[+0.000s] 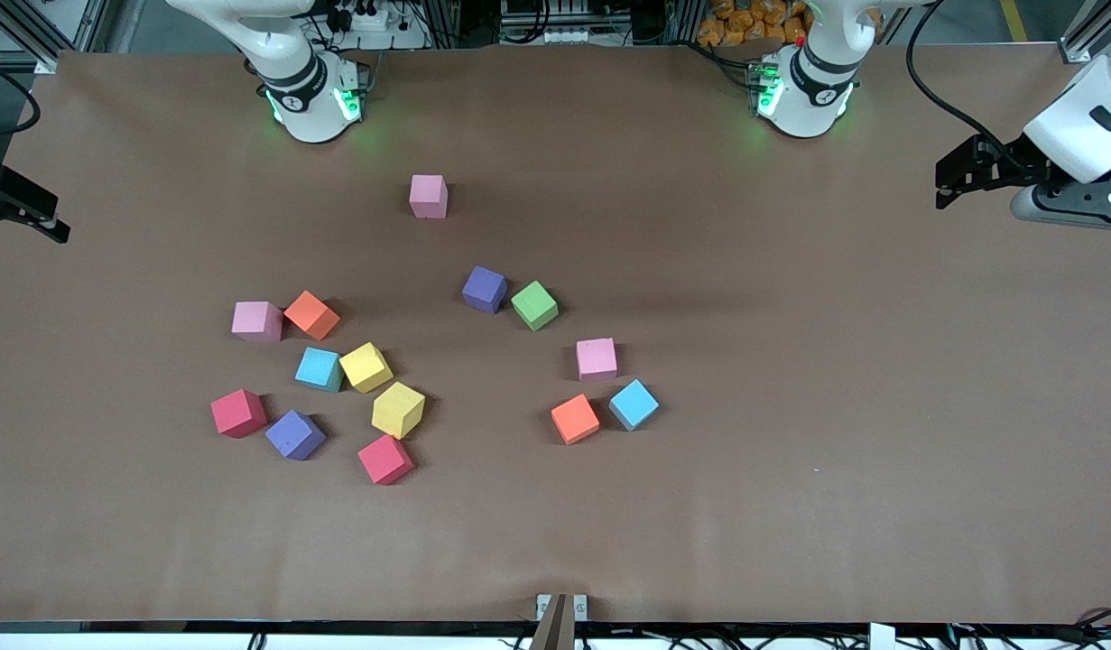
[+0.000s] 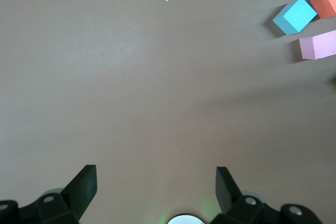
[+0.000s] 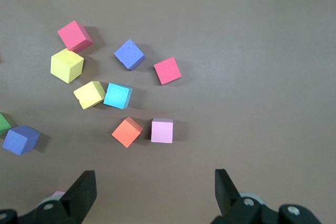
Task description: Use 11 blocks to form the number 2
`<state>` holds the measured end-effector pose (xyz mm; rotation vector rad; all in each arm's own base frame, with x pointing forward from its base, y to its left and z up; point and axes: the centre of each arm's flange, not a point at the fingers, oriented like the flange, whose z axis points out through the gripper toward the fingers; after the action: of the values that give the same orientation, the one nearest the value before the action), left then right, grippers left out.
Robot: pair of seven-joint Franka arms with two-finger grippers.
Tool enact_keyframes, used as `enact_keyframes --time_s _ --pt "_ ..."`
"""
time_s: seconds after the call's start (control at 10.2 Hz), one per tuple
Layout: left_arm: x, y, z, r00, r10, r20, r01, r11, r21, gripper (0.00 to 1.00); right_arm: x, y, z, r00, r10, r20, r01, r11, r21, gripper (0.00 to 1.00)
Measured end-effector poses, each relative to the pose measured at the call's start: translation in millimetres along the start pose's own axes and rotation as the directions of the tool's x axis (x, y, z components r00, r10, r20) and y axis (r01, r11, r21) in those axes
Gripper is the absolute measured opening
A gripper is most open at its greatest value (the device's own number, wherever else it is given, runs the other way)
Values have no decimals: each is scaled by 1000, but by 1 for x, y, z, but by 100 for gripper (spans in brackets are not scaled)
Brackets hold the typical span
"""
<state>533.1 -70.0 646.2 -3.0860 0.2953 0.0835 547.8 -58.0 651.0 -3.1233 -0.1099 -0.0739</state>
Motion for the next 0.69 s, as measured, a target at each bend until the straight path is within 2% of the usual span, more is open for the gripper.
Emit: enact_keyframes --time_s 0.69 --pt "-1 -2 1 1000 -4 9 4 1000 -1 100 -2 4 1 1000 7 13 -7 1000 2 100"
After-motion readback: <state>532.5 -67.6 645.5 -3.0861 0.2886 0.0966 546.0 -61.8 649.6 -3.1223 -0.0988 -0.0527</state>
